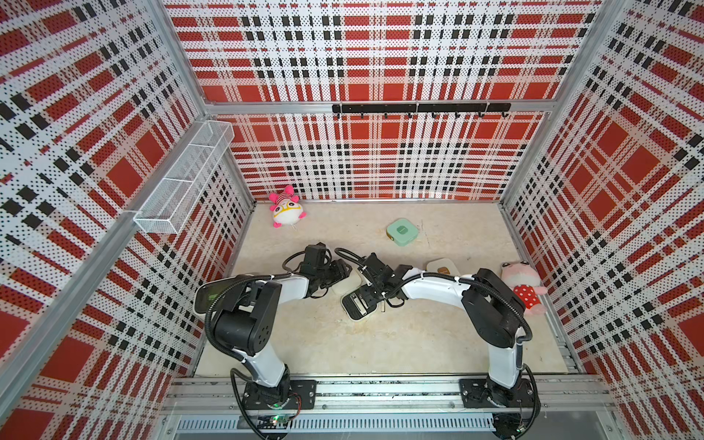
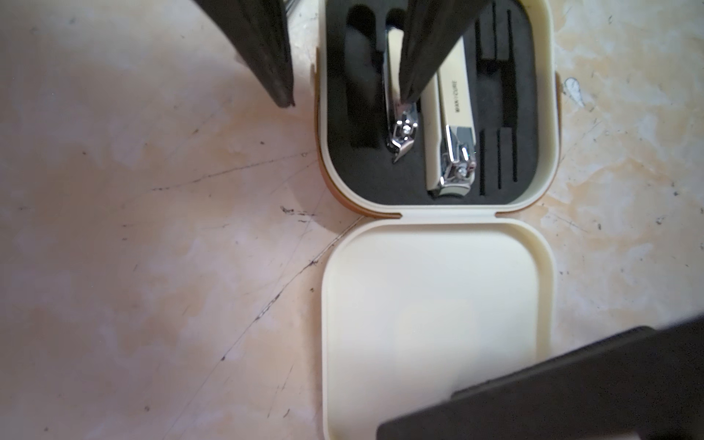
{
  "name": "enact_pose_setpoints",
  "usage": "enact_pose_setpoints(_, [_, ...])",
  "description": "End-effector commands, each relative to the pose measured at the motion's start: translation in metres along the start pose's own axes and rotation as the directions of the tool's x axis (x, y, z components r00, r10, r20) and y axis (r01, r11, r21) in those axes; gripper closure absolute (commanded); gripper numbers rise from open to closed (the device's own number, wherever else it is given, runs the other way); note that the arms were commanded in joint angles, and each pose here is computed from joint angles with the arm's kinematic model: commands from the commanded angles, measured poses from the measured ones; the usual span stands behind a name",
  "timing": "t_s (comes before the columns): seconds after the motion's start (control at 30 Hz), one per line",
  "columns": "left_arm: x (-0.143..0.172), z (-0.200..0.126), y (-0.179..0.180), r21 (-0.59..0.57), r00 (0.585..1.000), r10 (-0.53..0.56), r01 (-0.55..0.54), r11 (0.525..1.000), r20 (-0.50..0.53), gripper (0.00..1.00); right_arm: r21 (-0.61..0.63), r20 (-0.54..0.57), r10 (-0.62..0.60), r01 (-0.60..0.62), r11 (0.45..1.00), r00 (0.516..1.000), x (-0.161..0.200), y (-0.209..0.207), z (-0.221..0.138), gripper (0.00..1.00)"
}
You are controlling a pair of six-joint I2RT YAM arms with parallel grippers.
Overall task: Organize nail clipper sets
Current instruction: Place the nail clipper in the storage box, then pick up the nail clipper from the center of the board.
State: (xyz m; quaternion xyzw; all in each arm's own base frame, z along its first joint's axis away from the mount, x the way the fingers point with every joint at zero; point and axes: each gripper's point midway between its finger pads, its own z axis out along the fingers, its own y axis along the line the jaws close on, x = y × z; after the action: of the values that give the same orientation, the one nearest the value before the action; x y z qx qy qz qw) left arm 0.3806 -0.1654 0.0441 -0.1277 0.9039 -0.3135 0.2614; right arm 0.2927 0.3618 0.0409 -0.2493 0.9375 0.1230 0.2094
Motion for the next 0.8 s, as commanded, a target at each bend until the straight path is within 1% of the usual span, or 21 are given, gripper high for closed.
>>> enact_pose_setpoints(0.0, [0.001, 0.002, 0.001, -0.012, 1.0, 0.012, -0.012, 1.0, -0.01, 0.35, 0.017, -0.021, 0.001, -0.001, 1.0, 1.0, 0.009, -0.004, 0.01, 0.52])
enact_pose_setpoints(0.3, [0.0, 0.001, 0.003, -0.015, 1.0, 0.011, -0.011, 1.0, -0.008, 0.35, 0.023, -0.027, 0.003, -0.002, 1.0, 1.0, 0.011, -0.005, 0.013, 0.52])
enact_pose_setpoints(0.43, [0.002, 0.001, 0.004, -0.017, 1.0, 0.01, -0.01, 1.0, -0.011, 0.35, 0.03, -0.015, 0.012, -0.012, 0.999, 1.0, 0.008, -0.006, 0.008, 0.53])
enact_pose_setpoints(0.5, [0.003, 0.001, 0.004, -0.018, 1.0, 0.01, -0.01, 1.0, -0.012, 0.35, 0.03, 0.01, 0.026, -0.026, 0.999, 1.0, 0.002, -0.006, 0.0, 0.53])
enact_pose_setpoints(0.63, [0.002, 0.001, 0.004, -0.018, 1.0, 0.01, -0.01, 1.0, -0.009, 0.35, 0.072, 0.074, 0.077, -0.082, 0.994, 0.994, -0.011, -0.015, -0.024, 0.51])
enact_pose_setpoints(0.7, [0.002, 0.001, 0.004, -0.016, 1.0, 0.008, -0.009, 1.0, -0.01, 0.35, 0.104, 0.086, 0.104, -0.113, 0.988, 0.991, -0.011, -0.023, -0.033, 0.51])
enact_pose_setpoints(0.77, [0.001, 0.001, 0.003, -0.015, 1.0, 0.01, -0.01, 1.0, -0.008, 0.35, 0.118, 0.083, 0.164, -0.173, 0.978, 0.983, -0.008, -0.031, -0.037, 0.51])
